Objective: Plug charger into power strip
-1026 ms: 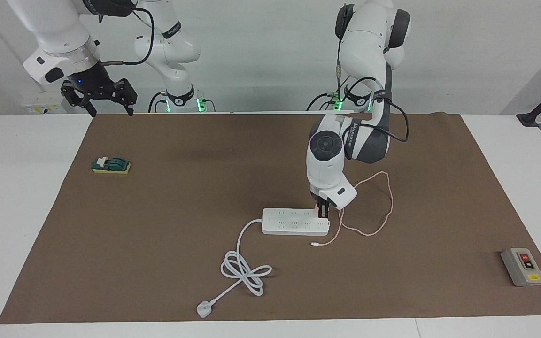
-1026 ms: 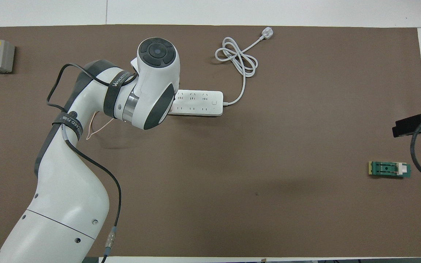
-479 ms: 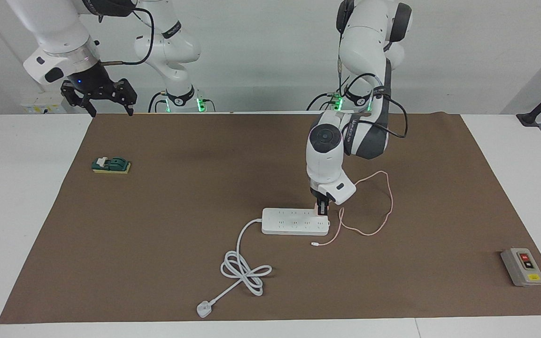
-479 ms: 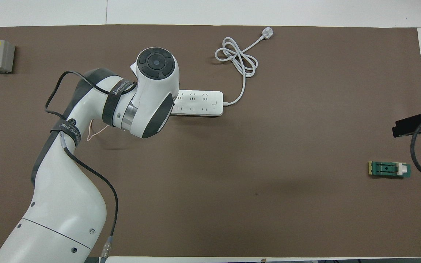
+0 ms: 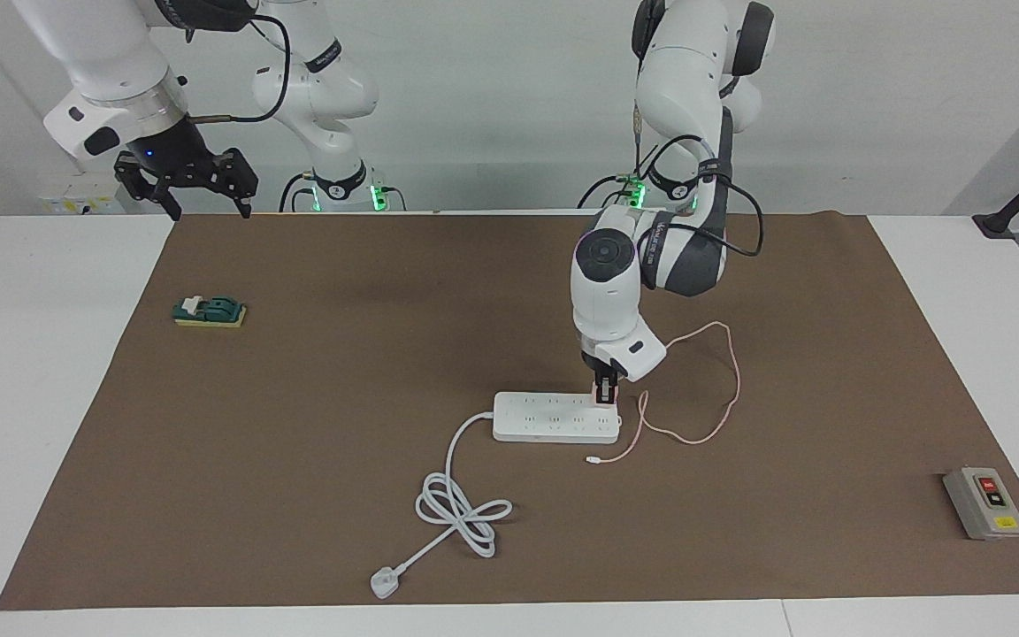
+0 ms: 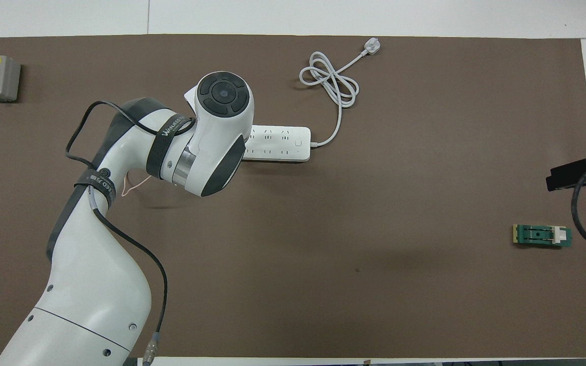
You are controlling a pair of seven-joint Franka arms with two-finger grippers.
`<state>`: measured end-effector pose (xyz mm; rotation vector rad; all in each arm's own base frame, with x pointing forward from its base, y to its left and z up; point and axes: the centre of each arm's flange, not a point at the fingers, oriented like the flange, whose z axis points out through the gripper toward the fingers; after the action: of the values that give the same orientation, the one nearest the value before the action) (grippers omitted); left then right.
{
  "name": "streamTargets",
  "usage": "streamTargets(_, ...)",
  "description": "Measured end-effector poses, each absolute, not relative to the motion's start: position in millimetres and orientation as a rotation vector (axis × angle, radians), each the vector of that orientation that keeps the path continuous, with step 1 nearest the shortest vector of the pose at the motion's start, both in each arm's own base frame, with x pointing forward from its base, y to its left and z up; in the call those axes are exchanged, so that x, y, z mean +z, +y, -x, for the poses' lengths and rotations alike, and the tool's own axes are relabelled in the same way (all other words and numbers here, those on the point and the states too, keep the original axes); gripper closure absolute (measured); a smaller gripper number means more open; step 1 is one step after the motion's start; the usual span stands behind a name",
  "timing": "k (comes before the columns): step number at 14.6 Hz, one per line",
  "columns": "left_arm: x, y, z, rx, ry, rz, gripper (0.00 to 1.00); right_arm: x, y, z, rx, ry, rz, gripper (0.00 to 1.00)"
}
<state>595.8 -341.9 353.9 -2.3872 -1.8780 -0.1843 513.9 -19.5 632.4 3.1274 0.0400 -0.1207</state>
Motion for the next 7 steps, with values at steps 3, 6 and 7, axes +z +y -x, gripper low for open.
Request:
streamTargets(3, 353.8, -341.9, -595.8, -0.186, -1.879, 2.386, 0.68, 632.4, -25.5, -513.7, -0.121, 0.022, -3.128, 0.0)
streamTargets(6, 353.8, -341.8, -595.8, -0.186, -1.879, 2.386, 0.68, 632.4, -30.1, -513.4, -0.121, 0.008, -3.129, 0.0)
streamTargets(7, 353.7, -341.9, -595.8, -0.186, -1.878, 2.386, 0.68, 632.3, -30.2, -513.4, -0.121, 0.007, -3.129, 0.0)
